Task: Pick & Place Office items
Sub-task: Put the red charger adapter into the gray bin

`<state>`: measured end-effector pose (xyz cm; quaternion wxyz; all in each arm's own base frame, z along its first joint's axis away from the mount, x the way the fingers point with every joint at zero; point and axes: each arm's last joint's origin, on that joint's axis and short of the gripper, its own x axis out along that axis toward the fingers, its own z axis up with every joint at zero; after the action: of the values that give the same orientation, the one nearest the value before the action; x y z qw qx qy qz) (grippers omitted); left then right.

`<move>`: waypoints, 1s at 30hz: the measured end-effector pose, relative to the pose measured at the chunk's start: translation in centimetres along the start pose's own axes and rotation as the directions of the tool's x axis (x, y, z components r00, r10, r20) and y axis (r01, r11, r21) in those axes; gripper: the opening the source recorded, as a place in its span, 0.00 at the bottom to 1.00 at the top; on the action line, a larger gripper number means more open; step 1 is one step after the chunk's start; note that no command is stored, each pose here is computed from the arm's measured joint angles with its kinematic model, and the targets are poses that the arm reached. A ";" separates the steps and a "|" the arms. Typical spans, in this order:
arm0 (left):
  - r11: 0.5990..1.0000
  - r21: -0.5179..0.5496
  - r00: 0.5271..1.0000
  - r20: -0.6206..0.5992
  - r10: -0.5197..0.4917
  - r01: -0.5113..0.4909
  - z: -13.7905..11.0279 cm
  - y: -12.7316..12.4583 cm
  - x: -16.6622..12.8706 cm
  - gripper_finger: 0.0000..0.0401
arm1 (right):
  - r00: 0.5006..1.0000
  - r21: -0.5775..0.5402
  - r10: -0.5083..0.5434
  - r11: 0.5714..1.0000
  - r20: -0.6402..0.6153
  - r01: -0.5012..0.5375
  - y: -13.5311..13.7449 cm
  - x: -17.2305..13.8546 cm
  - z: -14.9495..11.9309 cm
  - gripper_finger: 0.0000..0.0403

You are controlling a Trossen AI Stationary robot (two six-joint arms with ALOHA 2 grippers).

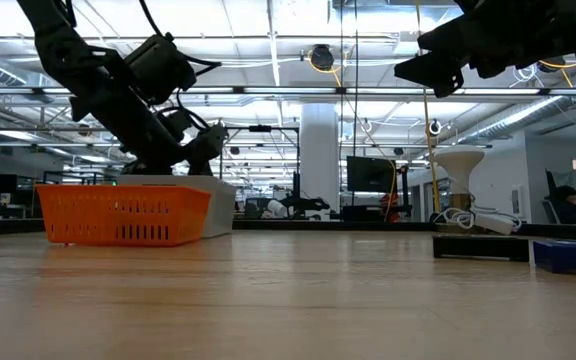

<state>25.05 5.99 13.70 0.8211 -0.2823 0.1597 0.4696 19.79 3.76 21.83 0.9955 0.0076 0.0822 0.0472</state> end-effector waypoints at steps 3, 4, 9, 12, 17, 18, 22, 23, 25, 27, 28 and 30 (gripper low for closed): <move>1.000 0.001 1.000 0.000 0.000 0.000 0.0 0.0 0.0 0.59 | 1.000 0.000 0.000 1.000 0.000 0.000 0.0 0.0 0.0 0.71; 1.000 0.001 1.000 0.000 0.000 0.000 0.0 0.0 0.0 0.59 | 1.000 0.000 0.000 1.000 0.000 0.000 0.0 0.0 0.0 0.71; 1.000 0.003 1.000 -0.018 -0.016 0.016 -0.1 0.0 0.0 0.60 | 1.000 0.000 0.000 1.000 0.000 0.000 0.0 0.0 0.0 0.71; 1.000 0.003 0.999 -0.027 -0.023 0.023 -0.1 -0.1 0.0 0.60 | 1.000 0.000 0.000 1.000 0.000 0.000 0.0 0.0 0.0 0.71; 1.000 0.003 0.999 -0.035 -0.030 0.030 -0.1 -0.1 0.0 0.60 | 1.000 0.000 0.000 1.000 0.000 0.000 0.0 0.0 0.0 0.71; 1.000 0.003 0.999 -0.035 -0.030 0.030 -0.1 -0.1 0.0 0.60 | 1.000 0.000 0.000 1.000 0.000 0.000 0.0 0.0 0.0 0.71; 1.000 0.003 0.999 -0.035 -0.030 0.030 -0.1 -0.1 0.0 0.60 | 1.000 0.000 0.000 1.000 0.000 0.000 0.0 0.0 0.0 0.71; 1.000 0.003 0.999 -0.035 -0.030 0.030 -0.1 -0.1 0.0 0.60 | 1.000 0.001 0.000 1.000 0.000 0.000 0.0 0.0 0.0 0.71; 1.000 0.003 0.999 -0.035 -0.030 0.030 -0.1 -0.1 0.0 0.60 | 1.000 0.001 0.000 1.000 0.000 0.000 0.0 0.0 0.0 0.71; 1.000 0.003 0.999 -0.035 -0.030 0.030 -0.1 -0.1 0.0 0.60 | 1.000 0.001 0.000 1.000 0.000 0.000 0.0 0.0 0.0 0.71; 1.000 0.003 0.999 -0.035 -0.030 0.030 -0.1 -0.1 0.0 0.60 | 1.000 0.001 0.000 1.000 0.000 0.000 0.0 0.0 0.0 0.71; 1.000 0.005 0.999 -0.035 -0.030 0.030 -0.1 -0.1 0.0 0.60 | 1.000 0.001 0.001 1.000 0.000 -0.001 0.0 0.0 0.0 0.71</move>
<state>25.11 5.89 13.62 0.8258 -0.2907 0.1712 0.4519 19.79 3.76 21.83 0.9954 0.0080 0.0823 0.0475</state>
